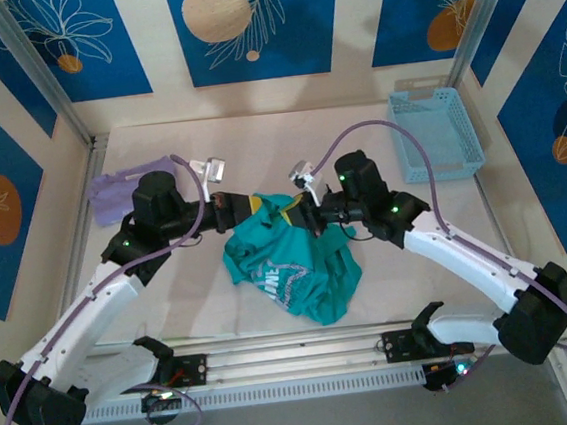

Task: Fold the inside-out t-shirt

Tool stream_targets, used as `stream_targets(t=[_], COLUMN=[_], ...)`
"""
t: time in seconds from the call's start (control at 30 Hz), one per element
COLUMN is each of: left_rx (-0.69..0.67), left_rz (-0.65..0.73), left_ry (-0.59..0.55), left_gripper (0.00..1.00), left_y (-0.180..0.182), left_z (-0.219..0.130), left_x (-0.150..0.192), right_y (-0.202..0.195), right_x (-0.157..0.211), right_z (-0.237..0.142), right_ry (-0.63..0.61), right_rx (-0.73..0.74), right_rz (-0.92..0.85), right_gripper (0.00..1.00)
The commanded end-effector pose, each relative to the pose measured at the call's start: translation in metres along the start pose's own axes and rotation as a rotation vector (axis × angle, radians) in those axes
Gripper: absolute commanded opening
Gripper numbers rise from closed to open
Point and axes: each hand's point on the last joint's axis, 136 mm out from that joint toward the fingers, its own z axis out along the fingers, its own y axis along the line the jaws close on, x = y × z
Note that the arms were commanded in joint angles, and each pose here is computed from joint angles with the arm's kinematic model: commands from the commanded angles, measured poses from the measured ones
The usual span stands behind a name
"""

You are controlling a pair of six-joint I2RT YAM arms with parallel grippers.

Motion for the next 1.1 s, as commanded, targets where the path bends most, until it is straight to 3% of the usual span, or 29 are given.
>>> stream_targets(t=[0.0, 0.13, 0.37, 0.8, 1.07], left_rx=[-0.131, -0.185, -0.113, -0.091, -0.114], left_rz=[0.015, 0.02, 0.009, 0.016, 0.028], left_ry=[-0.043, -0.028, 0.017, 0.084, 0.145], left_gripper=[0.0, 0.02, 0.12, 0.34, 0.35], left_y=[0.02, 0.032, 0.024, 0.023, 0.03], left_z=[-0.01, -0.01, -0.007, 0.005, 0.019], left_x=[-0.007, -0.004, 0.013, 0.032, 0.038], right_y=[0.04, 0.035, 0.015, 0.018, 0.019], right_x=[-0.011, -0.013, -0.009, -0.007, -0.007], right_z=[-0.015, -0.011, -0.001, 0.005, 0.001], right_ry=[-0.051, -0.045, -0.029, -0.012, -0.018], right_rx=[-0.215, -0.193, -0.095, -0.082, -0.06], right_rz=[0.005, 0.029, 0.074, 0.053, 0.035], right_gripper=[0.0, 0.0, 0.0, 0.0, 0.0])
